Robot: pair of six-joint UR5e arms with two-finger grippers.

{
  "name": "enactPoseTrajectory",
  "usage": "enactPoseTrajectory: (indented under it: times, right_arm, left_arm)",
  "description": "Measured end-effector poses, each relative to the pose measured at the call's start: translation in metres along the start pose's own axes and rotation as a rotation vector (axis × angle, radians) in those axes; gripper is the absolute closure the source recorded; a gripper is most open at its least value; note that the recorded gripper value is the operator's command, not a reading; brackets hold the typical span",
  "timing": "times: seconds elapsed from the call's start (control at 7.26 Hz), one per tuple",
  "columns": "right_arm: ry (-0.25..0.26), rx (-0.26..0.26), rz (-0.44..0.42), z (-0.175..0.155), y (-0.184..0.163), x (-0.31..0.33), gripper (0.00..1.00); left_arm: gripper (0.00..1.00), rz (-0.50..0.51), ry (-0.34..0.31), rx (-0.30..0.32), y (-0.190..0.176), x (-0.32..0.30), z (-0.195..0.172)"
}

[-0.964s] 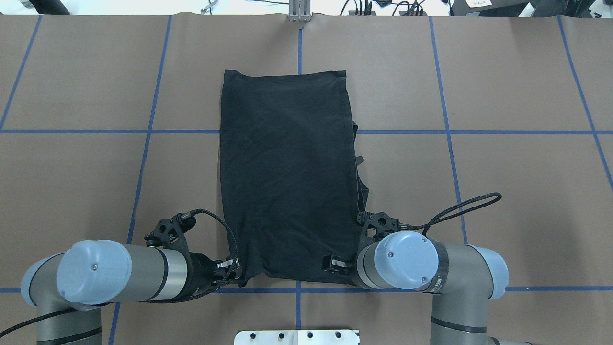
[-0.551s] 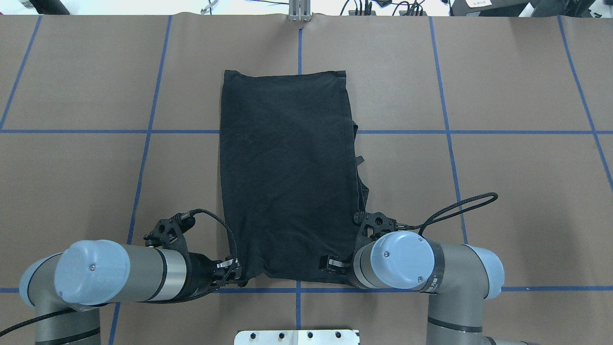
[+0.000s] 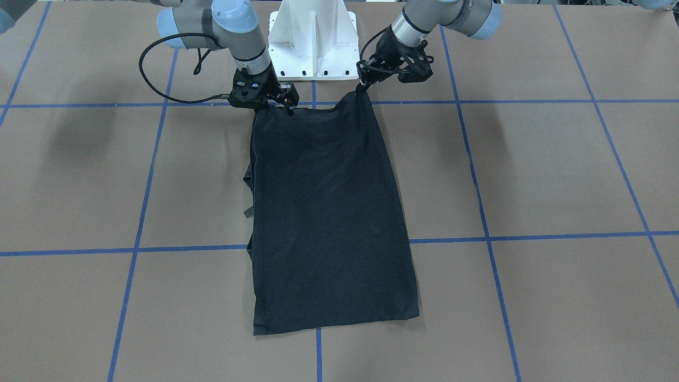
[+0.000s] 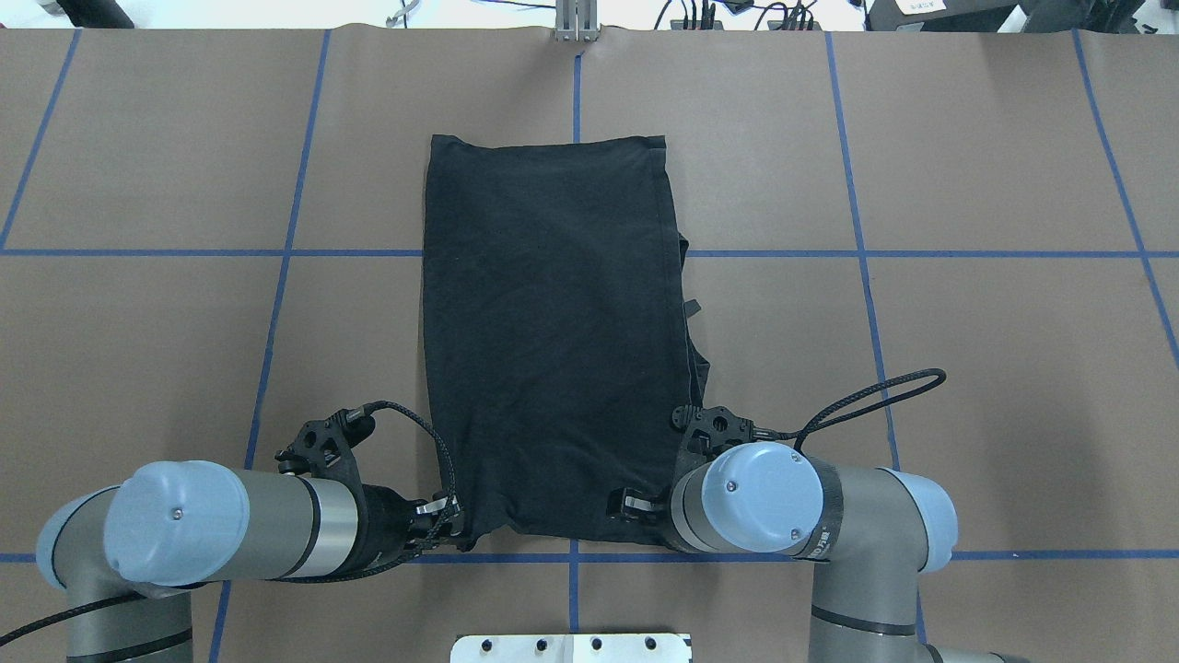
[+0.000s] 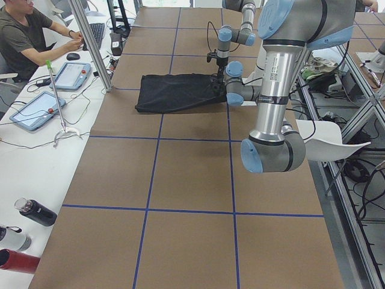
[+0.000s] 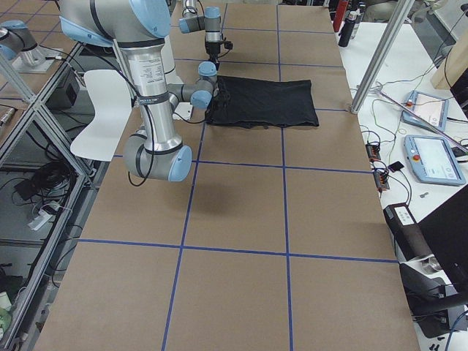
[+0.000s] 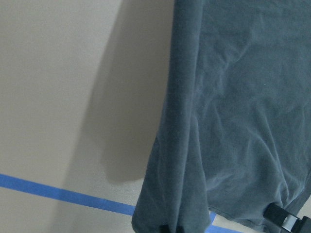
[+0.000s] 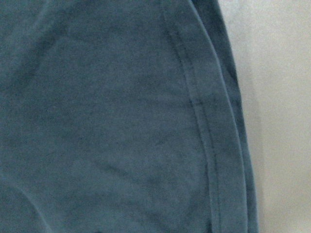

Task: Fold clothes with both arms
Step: 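Move the right gripper to the shirt's other near corner and grasp it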

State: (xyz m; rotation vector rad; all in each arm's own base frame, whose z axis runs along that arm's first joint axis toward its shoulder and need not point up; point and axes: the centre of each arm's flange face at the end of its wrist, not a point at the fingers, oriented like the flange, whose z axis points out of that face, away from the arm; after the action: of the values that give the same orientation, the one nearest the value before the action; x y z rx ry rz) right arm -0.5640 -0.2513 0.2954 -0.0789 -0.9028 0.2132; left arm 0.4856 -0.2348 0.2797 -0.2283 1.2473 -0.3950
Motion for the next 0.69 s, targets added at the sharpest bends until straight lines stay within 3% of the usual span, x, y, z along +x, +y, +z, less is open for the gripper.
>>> enactPoseTrajectory:
  times: [0.69]
  right_arm:
    - [0.005, 0.0, 0.002, -0.0006, -0.0031, 0.0049, 0.0]
  left_arm:
    - [1.0, -0.001, 0.002, 0.0, 0.0004, 0.0011, -0.0001]
